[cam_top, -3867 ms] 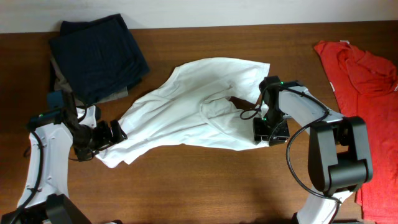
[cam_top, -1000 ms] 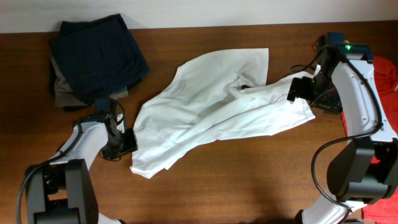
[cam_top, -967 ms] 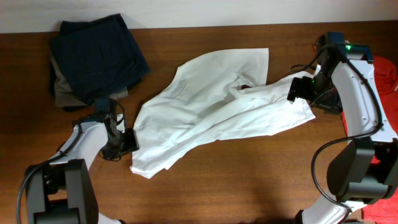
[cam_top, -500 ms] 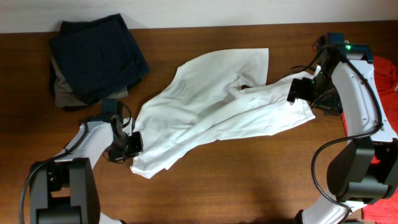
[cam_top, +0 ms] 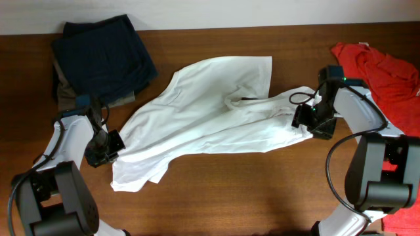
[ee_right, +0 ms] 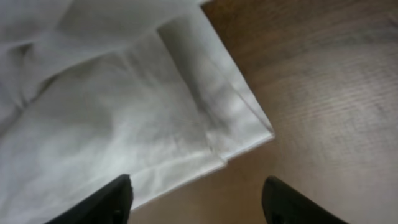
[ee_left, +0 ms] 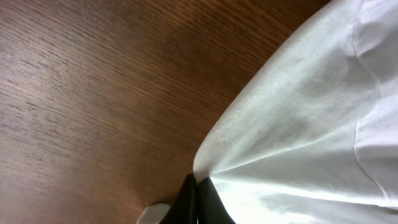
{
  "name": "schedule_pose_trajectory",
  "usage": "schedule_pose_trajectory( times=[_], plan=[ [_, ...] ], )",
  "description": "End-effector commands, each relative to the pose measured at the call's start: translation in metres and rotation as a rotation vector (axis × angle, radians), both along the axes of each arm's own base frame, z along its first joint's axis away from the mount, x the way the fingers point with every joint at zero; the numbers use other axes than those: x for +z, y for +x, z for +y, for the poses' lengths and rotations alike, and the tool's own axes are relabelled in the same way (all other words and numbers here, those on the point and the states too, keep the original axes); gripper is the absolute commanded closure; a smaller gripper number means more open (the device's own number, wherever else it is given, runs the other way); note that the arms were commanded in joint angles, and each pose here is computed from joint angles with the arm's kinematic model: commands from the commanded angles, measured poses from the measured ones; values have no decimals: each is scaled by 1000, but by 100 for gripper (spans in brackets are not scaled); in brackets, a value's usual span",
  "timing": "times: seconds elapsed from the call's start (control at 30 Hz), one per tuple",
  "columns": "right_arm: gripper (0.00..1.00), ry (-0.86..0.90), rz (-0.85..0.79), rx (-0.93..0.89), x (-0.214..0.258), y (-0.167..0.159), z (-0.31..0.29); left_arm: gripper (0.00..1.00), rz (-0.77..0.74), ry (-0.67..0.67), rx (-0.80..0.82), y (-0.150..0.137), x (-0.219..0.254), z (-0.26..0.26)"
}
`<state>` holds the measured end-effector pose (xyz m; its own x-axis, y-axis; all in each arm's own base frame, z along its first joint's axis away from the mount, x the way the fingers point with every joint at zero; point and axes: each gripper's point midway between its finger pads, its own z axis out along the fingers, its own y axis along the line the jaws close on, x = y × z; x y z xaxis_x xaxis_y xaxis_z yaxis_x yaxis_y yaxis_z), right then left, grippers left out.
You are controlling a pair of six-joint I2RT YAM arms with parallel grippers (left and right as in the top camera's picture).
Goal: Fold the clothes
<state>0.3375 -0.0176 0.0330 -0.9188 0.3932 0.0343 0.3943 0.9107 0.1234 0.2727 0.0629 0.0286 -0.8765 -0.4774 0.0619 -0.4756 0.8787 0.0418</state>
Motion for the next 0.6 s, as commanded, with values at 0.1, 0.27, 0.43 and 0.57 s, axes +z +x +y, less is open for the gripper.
schedule_pose_trajectory(
  times=[0.1,0.27,0.43,0.57],
  plan=[
    [40,8,-98,-3,-12,17,1,100,-44,-2,18,8,7,1],
    [48,8,-83,24,-27,19,1,100,-51,0,18,10,7,1],
    [51,11,-59,30,-35,16,2,100,-55,1,18,11,7,2],
    [66,13,-43,49,-36,11,3,100,-59,2,18,12,7,2]
  ],
)
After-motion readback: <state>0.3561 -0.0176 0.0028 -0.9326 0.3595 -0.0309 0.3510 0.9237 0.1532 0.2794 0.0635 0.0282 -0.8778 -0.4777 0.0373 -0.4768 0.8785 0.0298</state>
